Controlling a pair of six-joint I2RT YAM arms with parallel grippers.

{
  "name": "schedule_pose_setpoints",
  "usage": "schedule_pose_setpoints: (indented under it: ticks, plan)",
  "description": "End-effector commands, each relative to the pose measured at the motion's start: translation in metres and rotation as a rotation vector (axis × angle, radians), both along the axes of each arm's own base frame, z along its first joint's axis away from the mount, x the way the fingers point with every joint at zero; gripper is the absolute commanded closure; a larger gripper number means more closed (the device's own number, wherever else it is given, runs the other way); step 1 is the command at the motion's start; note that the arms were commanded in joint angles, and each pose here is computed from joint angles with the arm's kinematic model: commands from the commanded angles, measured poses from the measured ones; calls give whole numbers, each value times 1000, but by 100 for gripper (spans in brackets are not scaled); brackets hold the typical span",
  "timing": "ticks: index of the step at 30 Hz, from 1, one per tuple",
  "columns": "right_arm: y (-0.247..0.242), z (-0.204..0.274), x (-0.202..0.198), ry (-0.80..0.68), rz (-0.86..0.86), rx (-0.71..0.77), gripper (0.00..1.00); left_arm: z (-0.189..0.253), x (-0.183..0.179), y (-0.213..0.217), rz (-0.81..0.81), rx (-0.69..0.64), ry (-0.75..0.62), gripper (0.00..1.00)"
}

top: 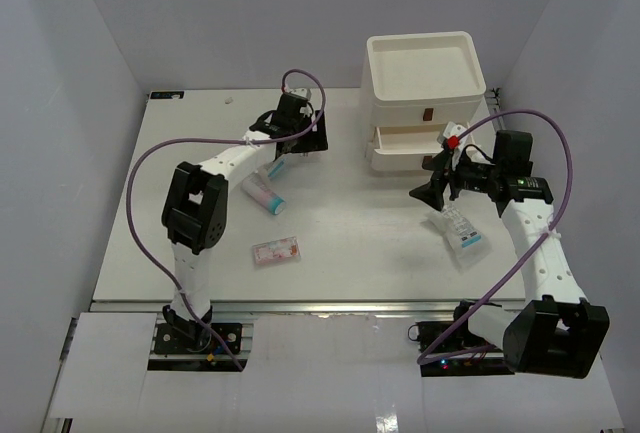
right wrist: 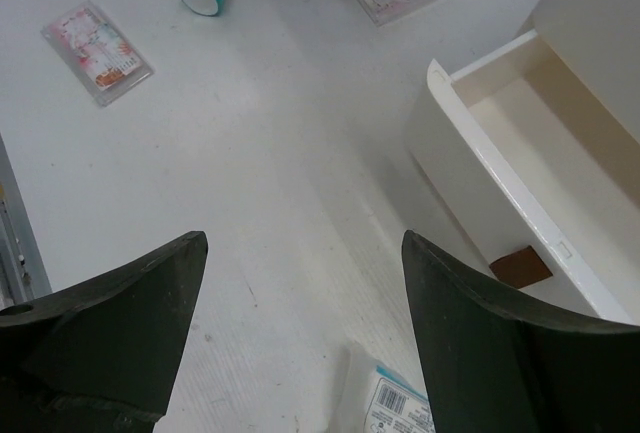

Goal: Organize the makeup

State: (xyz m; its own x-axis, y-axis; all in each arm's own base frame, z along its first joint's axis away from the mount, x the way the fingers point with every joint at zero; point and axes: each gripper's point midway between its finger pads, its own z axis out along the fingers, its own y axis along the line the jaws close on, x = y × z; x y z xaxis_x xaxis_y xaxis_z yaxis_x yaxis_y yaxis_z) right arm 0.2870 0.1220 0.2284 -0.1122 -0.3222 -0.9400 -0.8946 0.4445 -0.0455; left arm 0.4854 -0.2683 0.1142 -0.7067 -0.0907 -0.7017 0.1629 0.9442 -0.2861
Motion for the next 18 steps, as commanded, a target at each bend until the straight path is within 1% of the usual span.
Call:
schedule_pose_setpoints:
  ticks: [1, 3, 4, 8, 18]
  plan:
    - [-10, 18, 3, -25, -42, -11, 14, 20, 34, 14, 48, 119, -86, 6]
    - [-12, 21, 4, -24, -49, -3, 14, 10, 44, 14, 46, 154, -90, 5]
    - [-13, 22, 4, -26, -50, 0, 14, 19, 47, 13, 45, 153, -110, 5]
    - [-16, 22, 6, -14, -68, 8, 14, 11, 65, 6, 24, 184, -120, 4]
    - [-24, 17, 11, 14, -105, 23, 14, -16, 72, 8, 19, 234, -93, 3]
